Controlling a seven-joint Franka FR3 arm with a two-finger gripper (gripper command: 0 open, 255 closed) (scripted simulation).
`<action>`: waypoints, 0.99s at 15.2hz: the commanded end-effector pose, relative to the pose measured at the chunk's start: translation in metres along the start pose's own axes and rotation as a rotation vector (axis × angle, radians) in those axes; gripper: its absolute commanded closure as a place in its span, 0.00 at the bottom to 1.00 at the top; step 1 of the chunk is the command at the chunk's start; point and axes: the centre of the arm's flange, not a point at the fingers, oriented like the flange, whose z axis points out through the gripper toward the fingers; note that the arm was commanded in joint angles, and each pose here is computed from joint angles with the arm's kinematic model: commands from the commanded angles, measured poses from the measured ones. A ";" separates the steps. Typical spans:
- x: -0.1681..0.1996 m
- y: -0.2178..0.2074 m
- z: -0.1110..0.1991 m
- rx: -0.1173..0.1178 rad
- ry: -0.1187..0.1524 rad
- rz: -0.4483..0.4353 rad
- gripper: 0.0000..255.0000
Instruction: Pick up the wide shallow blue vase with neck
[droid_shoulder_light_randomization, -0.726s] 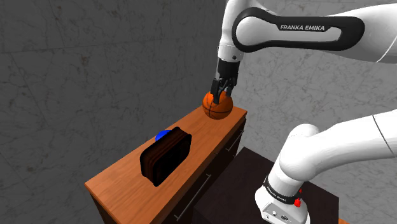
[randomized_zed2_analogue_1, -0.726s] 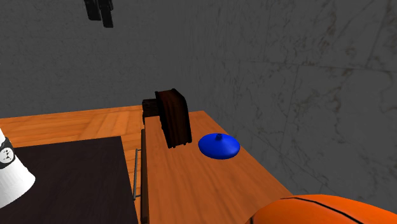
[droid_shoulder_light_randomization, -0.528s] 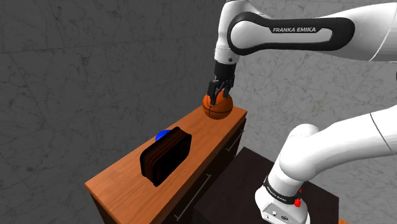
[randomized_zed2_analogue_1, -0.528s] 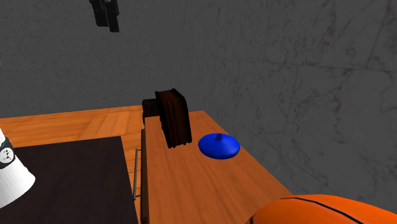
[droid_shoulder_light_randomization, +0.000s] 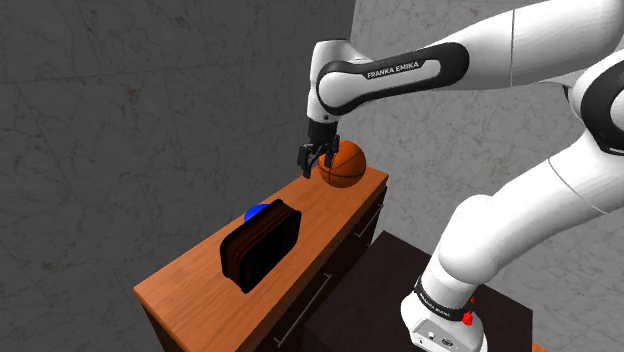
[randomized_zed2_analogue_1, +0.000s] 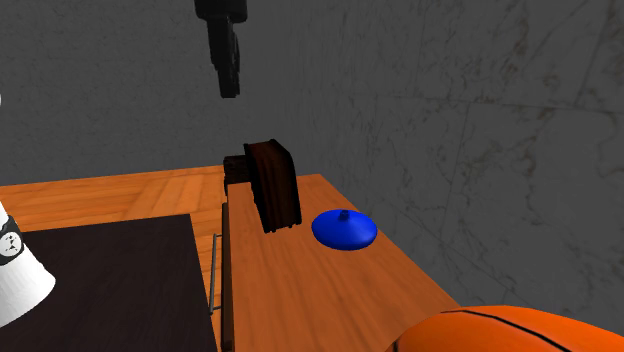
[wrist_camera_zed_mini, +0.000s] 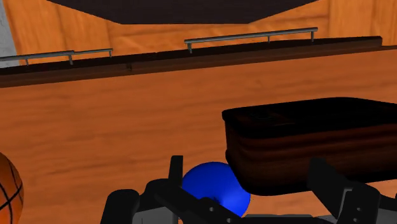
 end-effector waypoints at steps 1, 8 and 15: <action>0.017 0.000 0.017 0.004 -0.001 0.008 0.00; 0.084 -0.005 0.081 0.019 -0.009 0.035 0.00; 0.151 -0.009 0.146 0.034 -0.017 0.062 0.00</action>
